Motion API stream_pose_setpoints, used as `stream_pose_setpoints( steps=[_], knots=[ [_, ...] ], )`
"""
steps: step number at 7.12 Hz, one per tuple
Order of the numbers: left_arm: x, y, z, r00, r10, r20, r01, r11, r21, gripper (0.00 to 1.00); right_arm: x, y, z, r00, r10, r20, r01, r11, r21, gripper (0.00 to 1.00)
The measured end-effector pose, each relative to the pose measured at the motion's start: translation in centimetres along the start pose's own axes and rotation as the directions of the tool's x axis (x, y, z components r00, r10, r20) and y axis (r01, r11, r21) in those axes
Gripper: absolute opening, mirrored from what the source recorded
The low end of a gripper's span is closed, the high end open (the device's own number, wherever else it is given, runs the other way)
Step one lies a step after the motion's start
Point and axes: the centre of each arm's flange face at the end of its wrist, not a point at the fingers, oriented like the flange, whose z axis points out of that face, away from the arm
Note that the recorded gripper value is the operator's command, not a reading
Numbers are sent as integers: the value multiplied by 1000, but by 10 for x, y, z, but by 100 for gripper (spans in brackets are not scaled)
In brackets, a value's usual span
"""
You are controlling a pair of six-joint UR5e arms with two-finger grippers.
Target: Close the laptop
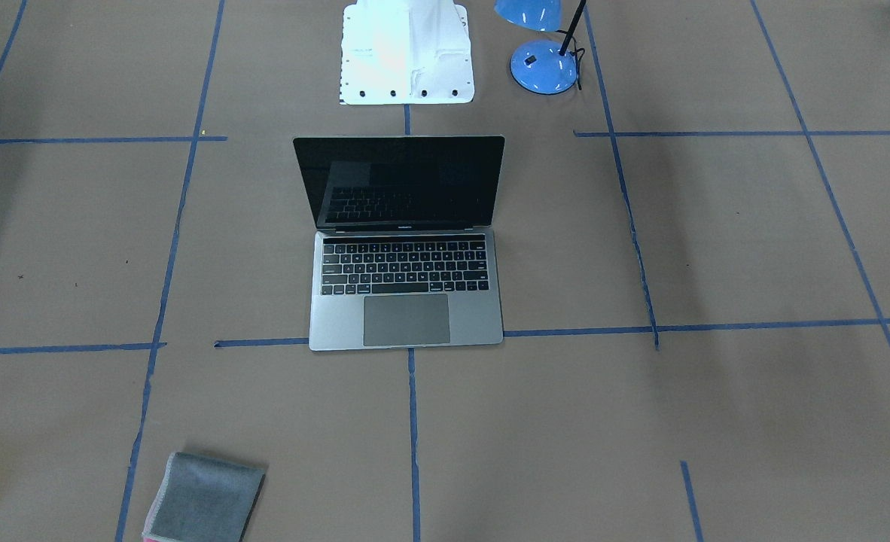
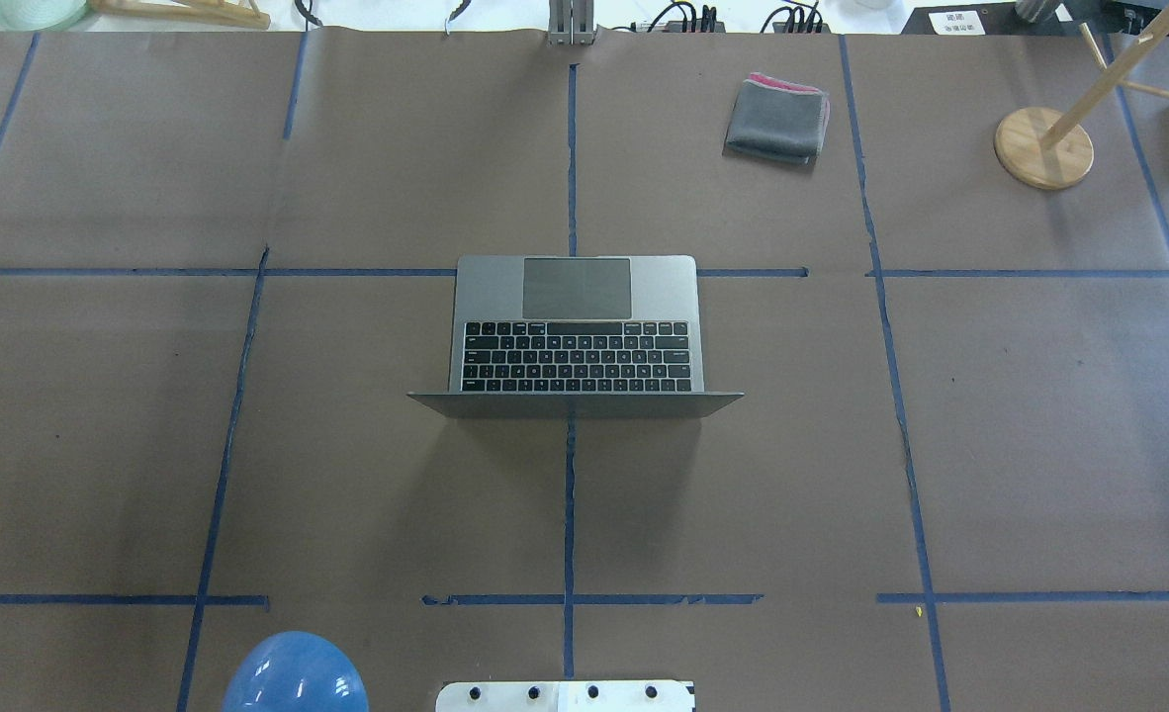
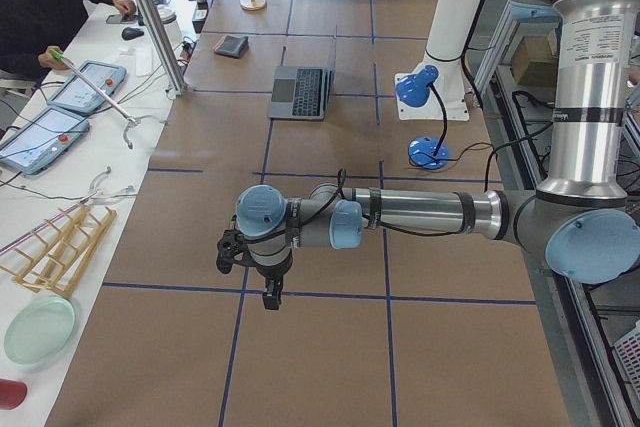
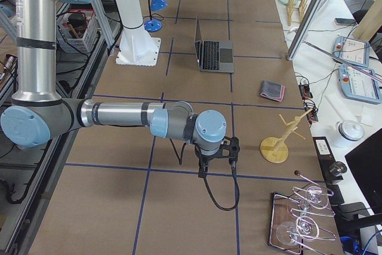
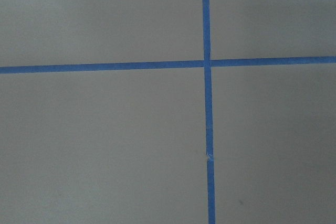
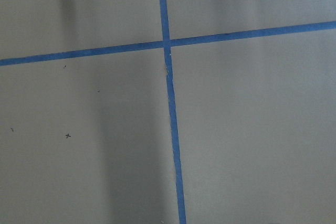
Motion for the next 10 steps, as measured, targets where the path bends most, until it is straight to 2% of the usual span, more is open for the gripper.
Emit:
stream_pose_setpoints(
  steps=[10],
  knots=[
    [1, -1, 0, 1000, 8, -2, -8, 1000, 5, 100, 0, 0, -1, 1000, 5, -5, -5, 1000, 0, 99]
  ],
)
